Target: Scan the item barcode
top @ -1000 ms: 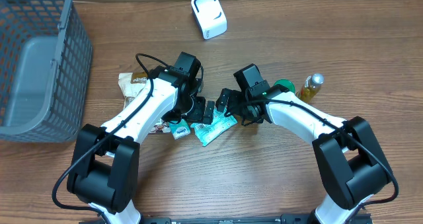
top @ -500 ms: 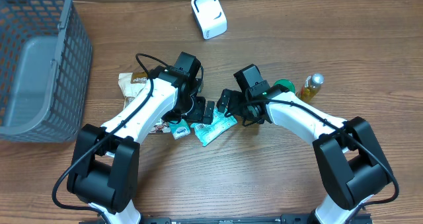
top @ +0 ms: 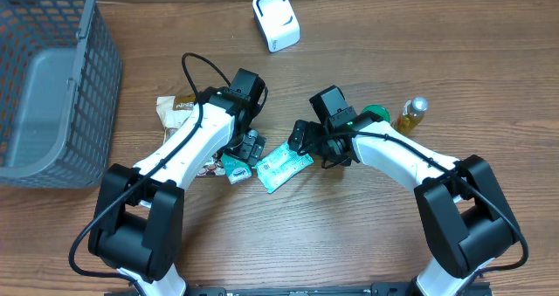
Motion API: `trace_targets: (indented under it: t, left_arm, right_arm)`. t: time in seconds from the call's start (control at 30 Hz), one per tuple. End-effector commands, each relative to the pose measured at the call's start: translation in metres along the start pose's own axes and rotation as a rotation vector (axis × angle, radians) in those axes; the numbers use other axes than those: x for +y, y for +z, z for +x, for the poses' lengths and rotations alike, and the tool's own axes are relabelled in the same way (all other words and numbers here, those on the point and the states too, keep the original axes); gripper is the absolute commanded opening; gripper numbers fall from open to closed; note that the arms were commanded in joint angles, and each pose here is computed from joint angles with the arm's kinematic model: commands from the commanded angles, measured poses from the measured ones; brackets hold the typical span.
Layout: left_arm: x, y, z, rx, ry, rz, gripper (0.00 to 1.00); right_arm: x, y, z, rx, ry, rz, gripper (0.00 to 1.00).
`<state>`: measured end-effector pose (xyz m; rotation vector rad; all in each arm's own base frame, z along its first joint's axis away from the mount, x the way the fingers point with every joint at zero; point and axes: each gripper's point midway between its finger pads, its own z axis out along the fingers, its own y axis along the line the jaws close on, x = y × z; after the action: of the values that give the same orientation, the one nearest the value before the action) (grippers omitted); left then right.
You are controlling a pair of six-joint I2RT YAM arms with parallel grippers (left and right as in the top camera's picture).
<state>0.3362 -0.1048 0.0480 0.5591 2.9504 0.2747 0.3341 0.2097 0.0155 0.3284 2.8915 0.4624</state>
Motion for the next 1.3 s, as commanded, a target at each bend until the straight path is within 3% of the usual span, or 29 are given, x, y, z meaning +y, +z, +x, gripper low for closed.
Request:
trace_targets:
  t: [0.0, 0.1, 0.17, 0.23, 0.27, 0.3, 0.33, 0.37, 0.4, 0.43, 0.63, 1.27]
  left_arm:
    - [0.009, -0.003, 0.0, -0.01, 0.024, -0.038, 1.0]
    - [0.008, -0.003, -0.003, -0.022, 0.021, -0.033, 1.0]
    - [0.006, -0.004, -0.016, -0.075, 0.009, -0.025, 1.0]
    - [-0.004, -0.004, -0.021, -0.095, -0.057, 0.035, 1.0]
    - [-0.012, -0.005, -0.022, -0.095, -0.122, 0.081, 1.0]
    - [-0.021, -0.006, -0.023, -0.09, -0.202, 0.142, 1.0]
    - [-0.026, -0.007, -0.025, -0.092, -0.235, 0.174, 1.0]
    - [-0.031, -0.008, -0.028, -0.098, -0.24, 0.207, 0.64]
    - [-0.035, -0.009, -0.029, -0.103, -0.231, 0.23, 0.08]
    - [-0.038, -0.01, -0.031, -0.109, -0.229, 0.25, 0.04]
    - [-0.081, -0.026, -0.036, -0.091, -0.272, 0.498, 0.04]
    - [-0.091, -0.002, 0.004, 0.056, -0.271, 0.49, 0.04]
  right_arm:
    - [-0.003, -0.002, -0.004, -0.016, 0.0, 0.011, 0.96]
    - [0.0, -0.003, -0.007, -0.028, -0.002, 0.0, 0.79]
    - [0.003, -0.007, -0.009, -0.031, -0.016, -0.009, 0.61]
    - [0.007, -0.017, -0.012, -0.032, -0.047, -0.026, 0.21]
    - [0.009, -0.023, -0.013, -0.038, -0.049, -0.03, 0.06]
    - [0.012, -0.032, -0.016, -0.052, -0.049, -0.041, 0.04]
    - [0.014, -0.038, -0.017, -0.064, -0.052, -0.051, 0.04]
    - [0.017, -0.046, -0.018, -0.077, -0.055, -0.063, 0.04]
    - [0.019, -0.051, -0.019, -0.086, -0.057, -0.073, 0.04]
    - [0.022, -0.057, -0.019, -0.092, -0.059, -0.087, 0.04]
    - [0.031, -0.056, -0.006, -0.025, -0.063, -0.14, 0.04]
    - [0.04, -0.017, 0.022, 0.109, -0.086, -0.174, 0.04]
